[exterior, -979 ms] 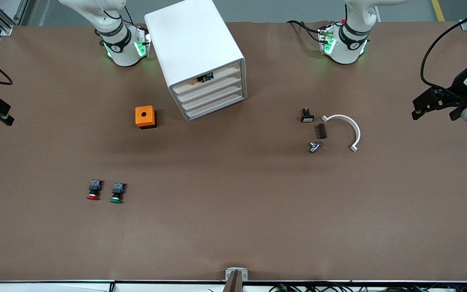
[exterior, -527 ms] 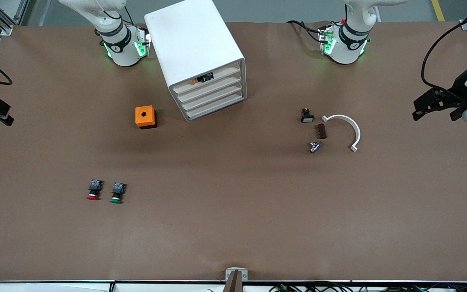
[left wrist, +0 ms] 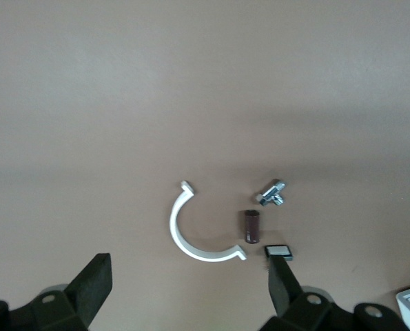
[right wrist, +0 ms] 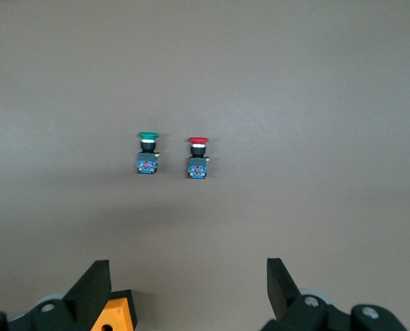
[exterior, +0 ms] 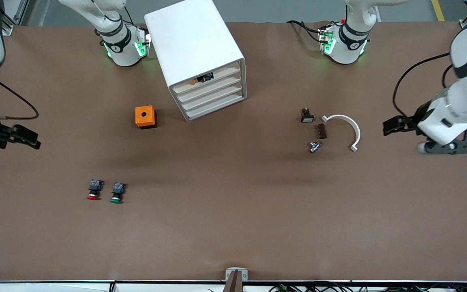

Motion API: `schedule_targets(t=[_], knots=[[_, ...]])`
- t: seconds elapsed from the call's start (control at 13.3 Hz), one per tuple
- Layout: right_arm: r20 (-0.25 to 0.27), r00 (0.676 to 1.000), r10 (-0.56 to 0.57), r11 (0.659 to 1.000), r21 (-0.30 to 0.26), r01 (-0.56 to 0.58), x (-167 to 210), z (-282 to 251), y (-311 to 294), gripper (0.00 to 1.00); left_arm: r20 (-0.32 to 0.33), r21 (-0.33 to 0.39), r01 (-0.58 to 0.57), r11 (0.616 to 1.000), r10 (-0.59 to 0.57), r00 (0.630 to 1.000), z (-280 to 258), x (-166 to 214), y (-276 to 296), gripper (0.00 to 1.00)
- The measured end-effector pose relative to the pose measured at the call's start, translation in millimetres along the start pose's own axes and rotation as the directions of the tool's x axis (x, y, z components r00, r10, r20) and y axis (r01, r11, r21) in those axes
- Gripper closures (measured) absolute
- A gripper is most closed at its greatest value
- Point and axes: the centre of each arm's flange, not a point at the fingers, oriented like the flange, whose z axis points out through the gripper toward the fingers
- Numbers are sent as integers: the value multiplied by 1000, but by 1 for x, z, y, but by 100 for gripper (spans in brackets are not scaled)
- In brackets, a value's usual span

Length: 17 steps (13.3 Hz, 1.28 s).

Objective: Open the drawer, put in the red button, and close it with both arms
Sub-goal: 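Move the right gripper to the red button while the left gripper reaches the cabinet, then grasp the red button with the right gripper while the left gripper hooks the drawer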

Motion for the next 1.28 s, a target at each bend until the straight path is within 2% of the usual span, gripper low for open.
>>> schedule_targets(t=[0.23,0.45,0.6,0.68,0.83,1.05,1.28], knots=[[59,998,8,1000,13,-9,19,59,5,0,65,4,51,999,-51,997,37,4,58,0],[94,995,11,1000,24,-13,29,99,5,0,99,24,139,990,-140,985,58,-2,122,0],[121,993,11,999,28,-14,35,130,5,0,181,15,251,968,-249,951,66,-7,162,0],[119,993,11,999,30,-15,40,147,6,0,233,-6,322,947,-312,921,71,-5,177,0],[126,992,12,999,33,-17,47,182,6,0,344,-19,460,888,-426,837,90,0,201,0],[129,992,14,999,36,-19,55,232,6,0,429,64,611,789,-575,697,122,0,240,0],[138,990,23,999,39,-29,57,271,6,0,500,192,706,682,-687,527,166,-7,279,0]])
